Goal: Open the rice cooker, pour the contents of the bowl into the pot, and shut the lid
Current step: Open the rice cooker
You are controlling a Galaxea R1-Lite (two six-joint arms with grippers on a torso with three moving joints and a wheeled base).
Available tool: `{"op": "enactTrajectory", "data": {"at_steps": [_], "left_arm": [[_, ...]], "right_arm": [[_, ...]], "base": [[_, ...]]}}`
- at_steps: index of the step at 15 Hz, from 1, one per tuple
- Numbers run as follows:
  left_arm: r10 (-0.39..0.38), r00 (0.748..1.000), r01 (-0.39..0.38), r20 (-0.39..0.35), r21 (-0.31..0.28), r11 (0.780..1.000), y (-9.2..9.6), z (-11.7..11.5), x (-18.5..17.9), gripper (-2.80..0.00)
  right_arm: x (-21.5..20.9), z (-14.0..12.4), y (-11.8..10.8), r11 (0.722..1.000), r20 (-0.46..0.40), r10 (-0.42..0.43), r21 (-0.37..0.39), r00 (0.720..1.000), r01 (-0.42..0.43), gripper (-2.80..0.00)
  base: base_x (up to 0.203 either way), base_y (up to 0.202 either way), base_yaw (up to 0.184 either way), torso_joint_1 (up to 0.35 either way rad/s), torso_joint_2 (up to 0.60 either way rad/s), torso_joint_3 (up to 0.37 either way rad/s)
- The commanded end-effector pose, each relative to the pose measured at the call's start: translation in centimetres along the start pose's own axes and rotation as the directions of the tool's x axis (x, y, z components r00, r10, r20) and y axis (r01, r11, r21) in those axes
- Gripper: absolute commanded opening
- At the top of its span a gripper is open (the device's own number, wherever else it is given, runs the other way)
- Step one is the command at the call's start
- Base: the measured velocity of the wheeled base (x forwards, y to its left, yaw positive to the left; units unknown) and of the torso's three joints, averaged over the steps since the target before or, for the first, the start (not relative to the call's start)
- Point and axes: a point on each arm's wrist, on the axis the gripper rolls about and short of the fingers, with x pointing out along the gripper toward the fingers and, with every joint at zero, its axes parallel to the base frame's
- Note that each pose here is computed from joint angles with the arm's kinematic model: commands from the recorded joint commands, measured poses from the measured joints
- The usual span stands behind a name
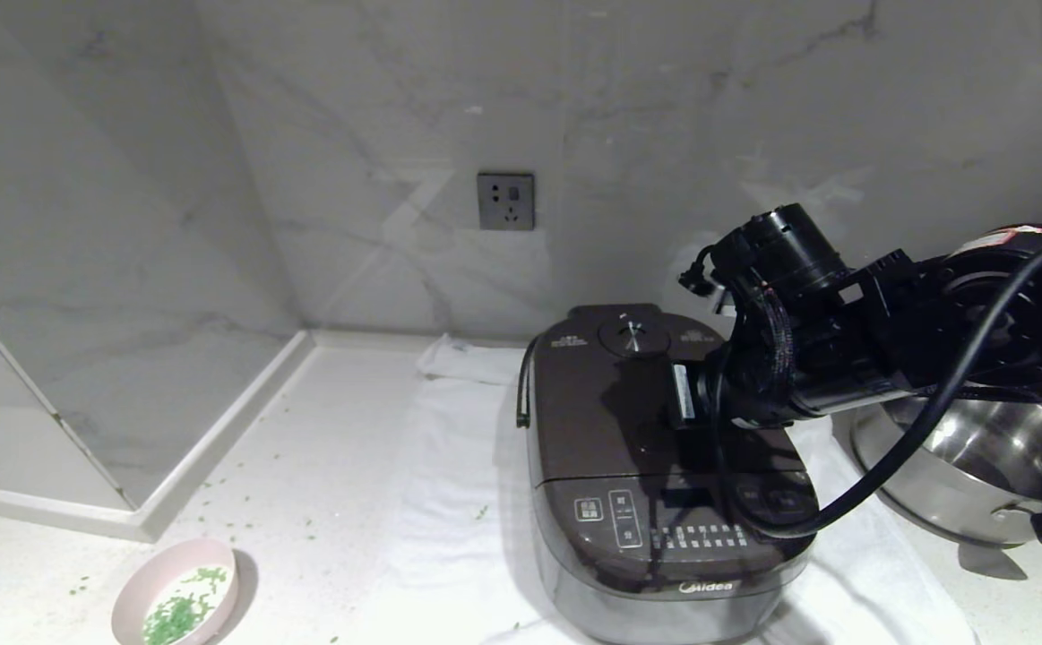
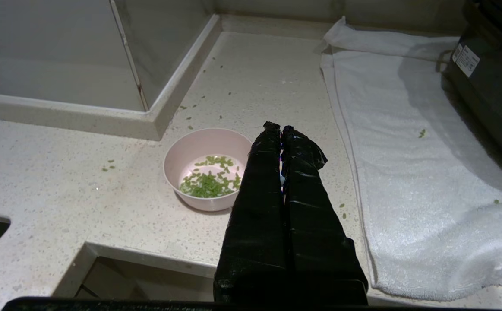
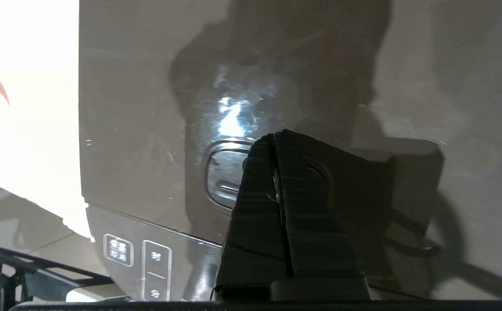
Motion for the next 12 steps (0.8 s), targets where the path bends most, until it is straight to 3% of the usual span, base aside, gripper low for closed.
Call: {"op": "enactTrajectory", "data": {"at_steps": [1,12], "left_arm": [[0.000,1.000,0.000,0.001,-0.001,1.000,0.0,0.0,0.0,-2.80],[0.000,1.000,0.000,0.001,-0.001,1.000,0.0,0.0,0.0,-2.80]], "right_arm": [[0.6,-0.3,0.5,1.000,-0.023,0.002,-0.009,1.000,-0.002,-2.80],[-0.7,-0.7,0.9,0.999,-0.003,-0.008,0.038,1.000,0.008,-2.80]], "base": [[0.000,0.000,0.000,0.000,0.00,0.000],[0.000,0.000,0.000,0.000,0.00,0.000]]}}
